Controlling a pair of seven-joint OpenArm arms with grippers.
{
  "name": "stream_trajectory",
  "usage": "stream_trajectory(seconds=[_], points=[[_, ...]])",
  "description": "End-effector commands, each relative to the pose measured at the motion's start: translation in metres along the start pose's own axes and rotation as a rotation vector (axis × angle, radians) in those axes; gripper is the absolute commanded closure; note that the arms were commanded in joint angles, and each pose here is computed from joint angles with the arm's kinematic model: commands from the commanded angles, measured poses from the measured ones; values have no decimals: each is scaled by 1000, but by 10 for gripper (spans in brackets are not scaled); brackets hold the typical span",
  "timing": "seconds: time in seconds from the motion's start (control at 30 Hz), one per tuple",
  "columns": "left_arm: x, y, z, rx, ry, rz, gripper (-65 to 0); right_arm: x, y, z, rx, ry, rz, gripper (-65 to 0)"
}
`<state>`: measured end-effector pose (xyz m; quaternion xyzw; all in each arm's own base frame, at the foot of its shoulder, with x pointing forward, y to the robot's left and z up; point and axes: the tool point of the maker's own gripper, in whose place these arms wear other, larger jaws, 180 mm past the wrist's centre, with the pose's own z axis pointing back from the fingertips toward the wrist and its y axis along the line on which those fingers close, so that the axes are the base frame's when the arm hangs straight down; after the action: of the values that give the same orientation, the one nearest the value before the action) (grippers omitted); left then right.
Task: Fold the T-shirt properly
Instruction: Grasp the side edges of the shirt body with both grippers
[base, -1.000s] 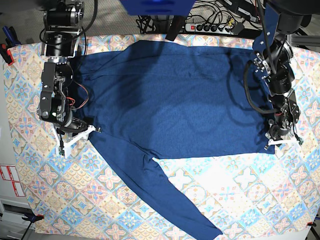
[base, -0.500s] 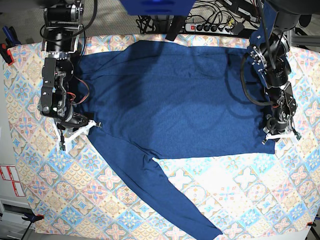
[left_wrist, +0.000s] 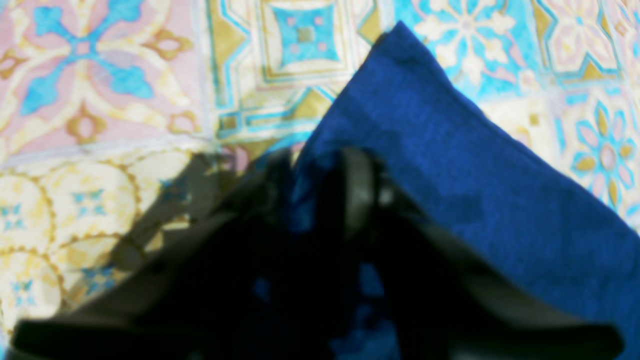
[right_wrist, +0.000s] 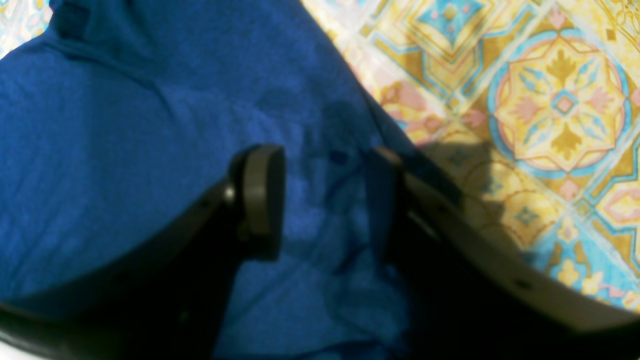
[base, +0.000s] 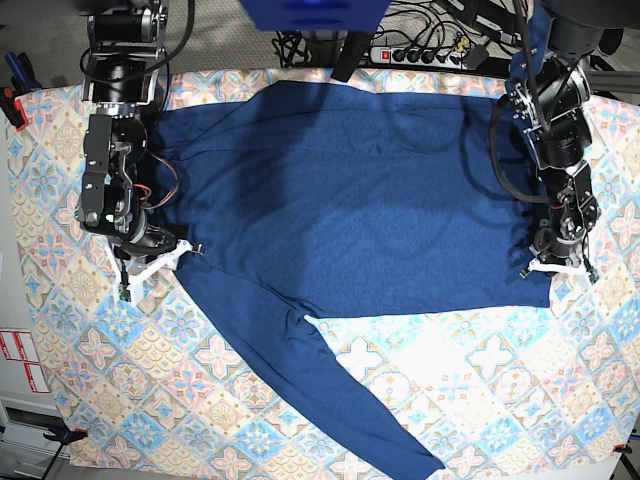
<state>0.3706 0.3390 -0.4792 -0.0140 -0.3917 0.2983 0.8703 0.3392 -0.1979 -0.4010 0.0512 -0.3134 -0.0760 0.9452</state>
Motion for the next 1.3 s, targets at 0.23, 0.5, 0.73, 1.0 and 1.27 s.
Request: stream_trajectory(seconds=[0.23, 0.5, 0.73, 1.0, 1.27], points=[[-15, -12, 8, -95, 48, -61, -77, 23, 0, 5, 4, -62, 10, -253], [5, -20, 25, -120, -19, -125, 0, 21, 1, 3, 5, -55, 7, -251], [7, -19, 28, -120, -32, -128, 0, 22, 0, -3, -11, -50, 27, -179], [9, -19, 28, -132, -41, -91, 0, 35, -6, -16, -33, -53, 17, -180], [22, -12, 31, -135, -63, -40, -80, 42, -6, -18, -32, -54, 11, -182]])
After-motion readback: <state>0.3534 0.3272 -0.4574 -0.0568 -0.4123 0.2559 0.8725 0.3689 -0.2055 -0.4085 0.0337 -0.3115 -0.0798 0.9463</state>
